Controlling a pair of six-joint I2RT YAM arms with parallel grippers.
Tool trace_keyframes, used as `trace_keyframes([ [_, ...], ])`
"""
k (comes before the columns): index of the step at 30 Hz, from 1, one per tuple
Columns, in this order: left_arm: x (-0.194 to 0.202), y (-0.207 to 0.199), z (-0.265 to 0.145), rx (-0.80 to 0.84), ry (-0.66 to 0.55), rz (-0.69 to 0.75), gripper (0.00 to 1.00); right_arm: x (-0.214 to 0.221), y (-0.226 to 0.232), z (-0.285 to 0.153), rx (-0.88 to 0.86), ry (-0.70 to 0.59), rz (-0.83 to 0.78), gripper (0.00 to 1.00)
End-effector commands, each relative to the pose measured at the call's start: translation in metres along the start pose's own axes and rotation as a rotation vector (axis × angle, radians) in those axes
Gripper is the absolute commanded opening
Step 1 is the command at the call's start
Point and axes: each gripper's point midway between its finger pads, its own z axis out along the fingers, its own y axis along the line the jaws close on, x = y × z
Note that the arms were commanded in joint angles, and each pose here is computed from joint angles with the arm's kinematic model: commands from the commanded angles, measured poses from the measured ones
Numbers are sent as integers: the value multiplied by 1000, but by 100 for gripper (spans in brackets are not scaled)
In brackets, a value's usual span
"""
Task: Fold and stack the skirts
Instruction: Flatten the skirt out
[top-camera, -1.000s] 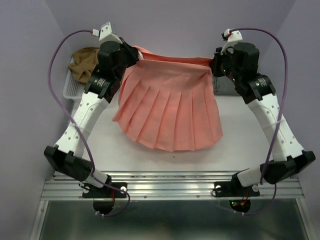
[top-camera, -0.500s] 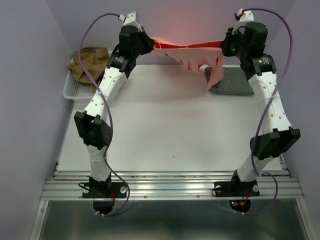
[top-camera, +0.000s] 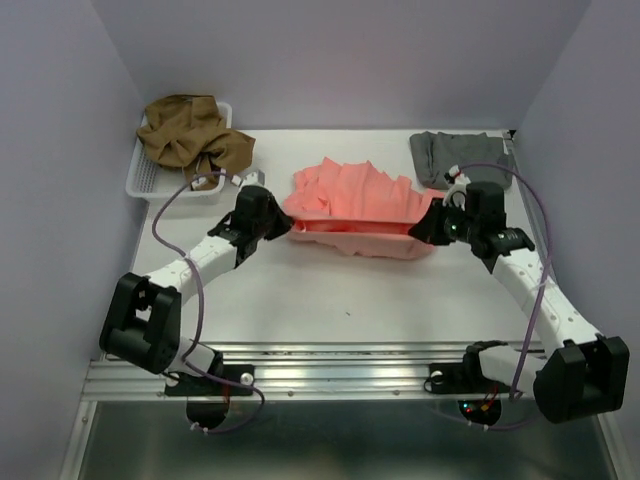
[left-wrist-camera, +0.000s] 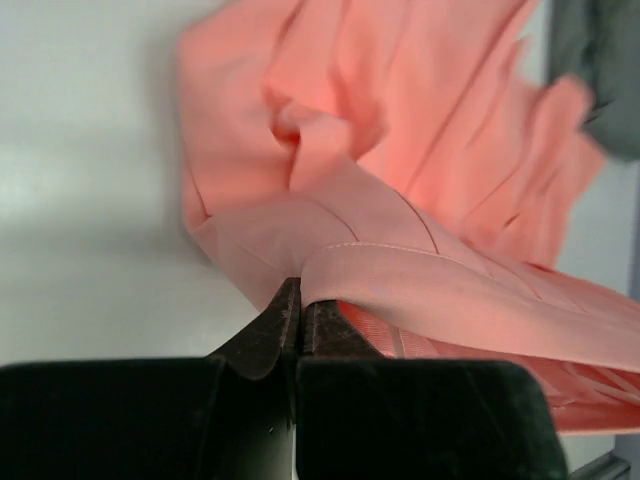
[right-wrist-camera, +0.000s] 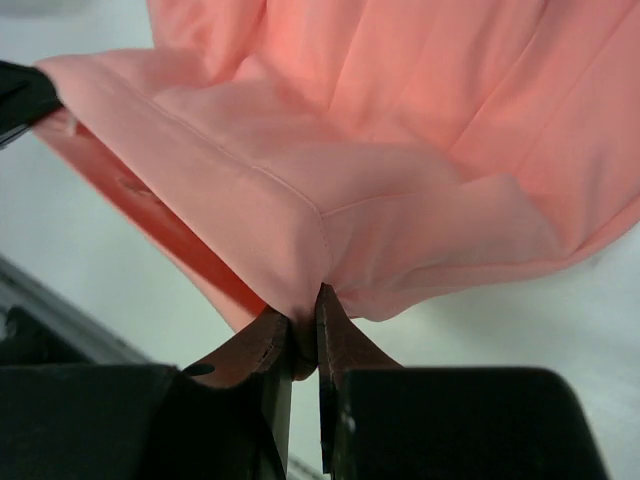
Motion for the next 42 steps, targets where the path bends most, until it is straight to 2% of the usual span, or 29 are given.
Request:
trace_keyframes([
  [1,-9,41,-35,-174,-150,-84,0,36,25,-49,-96,6,89,9],
  [8,40,70,-70,-206,-95,-120,0,92,7,-70,34,128,218,7],
  [12,34,60,-69,-185,-100,-118,0,62,-5,-66,106,10,219,5],
  [13,30,57,-66,-186,-102,-114,0,37,-10,-67,146,-72,200,4],
  [15,-5,30,-65,-150,-167,-88,0,14,-20,-59,205,-114,197,2],
  [16,-21,20,-65,-143,-203,-83,0,-21,-15,-65,213,-197,186,1],
  [17,-54,-5,-65,-113,-266,-79,0,-40,-21,-65,256,-243,166,1],
  [19,-99,-20,-66,-145,-380,-44,0,-80,-28,-51,291,-317,141,1],
  [20,-118,-29,-65,-148,-415,-24,0,-119,-17,-58,273,-394,109,1],
  [21,-155,-49,-59,-150,-479,3,0,-140,-17,-54,281,-416,66,1],
  [22,-174,-56,-55,-150,-501,19,0,-163,-13,-49,273,-449,36,1],
  [23,-190,-63,-48,-139,-509,35,0,-170,-22,-16,283,-396,13,1],
  [24,-224,-75,-34,-113,-506,34,0,-220,-8,-28,251,-478,-67,1],
  [25,-244,-82,-30,-90,-511,40,0,-242,-11,-26,263,-500,-97,1],
  [26,-279,-102,-26,-61,-535,54,0,-251,-18,3,244,-456,-156,1],
  [27,-297,-106,-26,-49,-546,64,0,-300,-7,-23,240,-560,-190,1],
  [28,-315,-118,-33,-22,-573,87,0,-322,-7,-30,246,-596,-224,1],
  [29,-338,-144,-42,48,-602,138,0,-334,-14,-15,250,-585,-295,1],
  [30,-345,-156,-47,108,-608,186,0,-348,-6,-21,236,-616,-320,1],
  [31,-356,-161,-54,149,-629,223,0,-375,7,-48,227,-693,-389,1],
  [33,-356,-179,-65,275,-618,245,0,-382,23,-57,175,-717,-449,1],
  [34,-353,-177,-66,288,-611,259,0,-376,28,-54,140,-698,-473,1],
  [36,-332,-159,-61,260,-576,264,0,-354,39,-43,39,-643,-492,1],
  [37,-320,-149,-55,242,-552,255,0,-324,34,-31,7,-578,-491,1],
  [38,-319,-150,-77,254,-590,250,0,-305,31,-25,-11,-545,-494,1],
  [39,-280,-114,-44,197,-495,231,0,-285,27,-20,-18,-515,-485,1],
  [40,-261,-101,-39,187,-462,196,0,-279,34,-42,-16,-560,-505,1],
  [41,-223,-78,-34,178,-407,176,0,-229,10,-15,-2,-454,-451,4],
  [42,-203,-69,-33,181,-381,152,0,-210,4,-13,6,-427,-431,9],
])
